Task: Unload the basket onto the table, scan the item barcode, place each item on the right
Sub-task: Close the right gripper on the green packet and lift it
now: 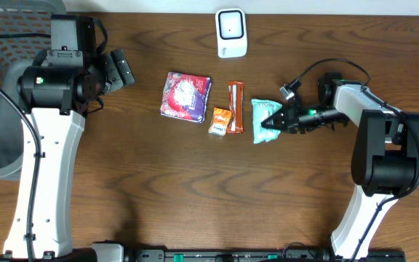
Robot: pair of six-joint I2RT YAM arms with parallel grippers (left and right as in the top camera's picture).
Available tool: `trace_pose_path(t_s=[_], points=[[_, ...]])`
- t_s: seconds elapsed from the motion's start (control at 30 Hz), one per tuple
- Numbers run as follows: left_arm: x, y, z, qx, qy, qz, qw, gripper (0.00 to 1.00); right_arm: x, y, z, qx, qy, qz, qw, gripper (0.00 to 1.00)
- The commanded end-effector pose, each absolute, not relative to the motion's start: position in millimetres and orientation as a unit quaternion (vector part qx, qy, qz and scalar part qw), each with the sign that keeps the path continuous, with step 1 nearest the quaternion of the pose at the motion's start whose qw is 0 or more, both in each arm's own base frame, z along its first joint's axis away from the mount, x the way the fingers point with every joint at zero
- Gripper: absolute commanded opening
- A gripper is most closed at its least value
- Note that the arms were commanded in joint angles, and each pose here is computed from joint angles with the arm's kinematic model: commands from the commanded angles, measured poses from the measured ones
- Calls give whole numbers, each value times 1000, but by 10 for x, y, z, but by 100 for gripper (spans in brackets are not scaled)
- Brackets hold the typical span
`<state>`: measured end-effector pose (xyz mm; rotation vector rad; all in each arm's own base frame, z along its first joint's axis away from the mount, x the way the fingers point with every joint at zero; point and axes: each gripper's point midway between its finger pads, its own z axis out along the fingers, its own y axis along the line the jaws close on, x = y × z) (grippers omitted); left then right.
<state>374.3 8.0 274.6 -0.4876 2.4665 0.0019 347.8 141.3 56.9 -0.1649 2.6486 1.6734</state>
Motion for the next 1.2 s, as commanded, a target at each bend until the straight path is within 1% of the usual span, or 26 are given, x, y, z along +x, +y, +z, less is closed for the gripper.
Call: trace_pose_path(t_s=[0.0,0.13,0.5,0.7,0.87,1.0,1.07,1.13,1.17], points=[[3735,104,2690,-192,934,7,301,98,3363,1478,690,-141,812,565,50,1],[3735,104,2690,-192,934,7,301,98,3219,1467,669,-175,813,554,41,1],[3736,104,2691,-193,934,7,302,98,3157,1395,517,-198,834,515,24,1],[3735,104,2690,-192,934,7,301,98,3191,1410,504,-204,834,512,32,1],[3736,104,2691,-193,934,7,302,98,3351,1409,459,-164,846,506,36,1],[3735,104,2690,-192,934,7,301,98,3540,1335,311,-112,876,467,31,11],[3735,104,2690,-192,934,7,301,98,3608,1218,153,-79,905,417,19,19],[3736,104,2691,-193,934,7,302,98,3644,1074,7,-41,931,362,5,22],[3735,104,2690,-193,934,7,301,98,3655,1005,-36,-29,940,339,0,25]])
